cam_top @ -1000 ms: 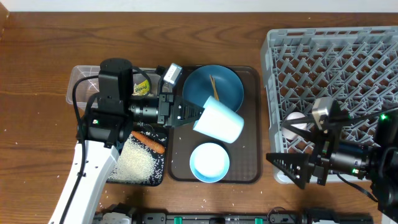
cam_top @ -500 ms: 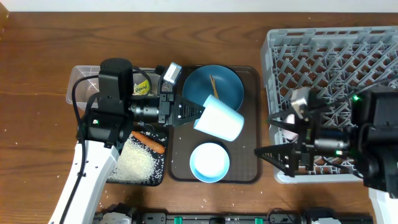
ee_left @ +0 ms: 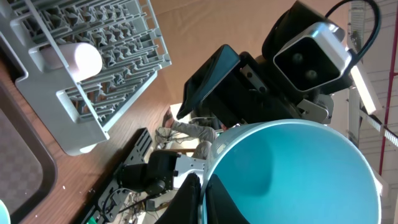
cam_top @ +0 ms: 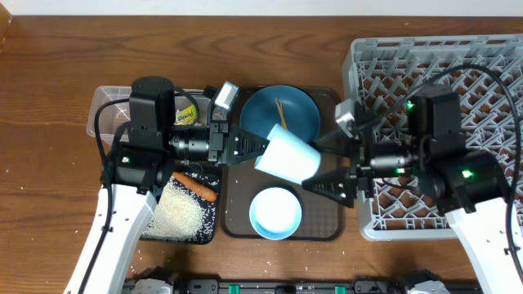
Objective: Sort waste into correct bins and load items into the dishwasher rack
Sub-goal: 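Reach the right gripper to the held light-blue cup and grasp it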
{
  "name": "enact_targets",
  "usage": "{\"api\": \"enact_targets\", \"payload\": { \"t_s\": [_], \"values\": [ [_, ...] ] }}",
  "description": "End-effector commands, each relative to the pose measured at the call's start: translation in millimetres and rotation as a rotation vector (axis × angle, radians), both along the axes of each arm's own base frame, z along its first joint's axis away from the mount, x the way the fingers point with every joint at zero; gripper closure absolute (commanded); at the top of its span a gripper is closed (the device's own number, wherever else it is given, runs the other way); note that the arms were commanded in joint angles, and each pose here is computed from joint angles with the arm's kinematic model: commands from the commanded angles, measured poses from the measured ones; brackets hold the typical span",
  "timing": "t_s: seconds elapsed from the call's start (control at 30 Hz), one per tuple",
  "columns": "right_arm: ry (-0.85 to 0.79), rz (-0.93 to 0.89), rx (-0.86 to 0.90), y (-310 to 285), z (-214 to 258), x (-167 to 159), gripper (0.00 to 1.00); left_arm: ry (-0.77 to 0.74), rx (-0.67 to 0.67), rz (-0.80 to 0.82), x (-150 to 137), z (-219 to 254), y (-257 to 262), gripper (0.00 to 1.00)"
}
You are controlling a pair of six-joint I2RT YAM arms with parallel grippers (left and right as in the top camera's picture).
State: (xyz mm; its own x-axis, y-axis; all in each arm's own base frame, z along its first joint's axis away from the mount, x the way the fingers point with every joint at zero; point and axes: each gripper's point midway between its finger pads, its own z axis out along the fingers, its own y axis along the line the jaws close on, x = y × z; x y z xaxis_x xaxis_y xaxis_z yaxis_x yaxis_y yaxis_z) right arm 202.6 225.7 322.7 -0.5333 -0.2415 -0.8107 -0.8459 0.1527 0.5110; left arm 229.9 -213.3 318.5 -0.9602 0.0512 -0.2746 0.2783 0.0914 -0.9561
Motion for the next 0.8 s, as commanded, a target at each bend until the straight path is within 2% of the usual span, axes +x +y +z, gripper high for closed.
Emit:
{"api": "enact_targets", "payload": {
  "t_s": [0.0,0.13,0.23,0.33,0.77],
  "values": [
    [0.051,0.039,0.028,12.2,5.6,-7.3,0.07,-0.046,-0.01,-0.013,-2.8,6.8,-0.3,0.94],
    [0.036,0.049,0.047,18.3,12.3,-7.2,0.14,-0.046,-0.01,-0.013,-2.8,6.8,-0.3,0.94],
    [0.04,0.046,0.049,18.5,13.2,-6.2,0.24,-0.046,-0.01,-0.013,-2.8,6.8,-0.3,0.94],
    [0.045,0.044,0.049,18.6,13.3,-6.2,0.26,-0.046,-0.01,-0.013,-2.8,6.8,-0.3,0.93],
    [-0.012,0.023,0.065,16.8,19.1,3.7,0.48,-0.052,-0.003,-0.019,-5.9,2.0,0.2,0.93]
  ]
}}
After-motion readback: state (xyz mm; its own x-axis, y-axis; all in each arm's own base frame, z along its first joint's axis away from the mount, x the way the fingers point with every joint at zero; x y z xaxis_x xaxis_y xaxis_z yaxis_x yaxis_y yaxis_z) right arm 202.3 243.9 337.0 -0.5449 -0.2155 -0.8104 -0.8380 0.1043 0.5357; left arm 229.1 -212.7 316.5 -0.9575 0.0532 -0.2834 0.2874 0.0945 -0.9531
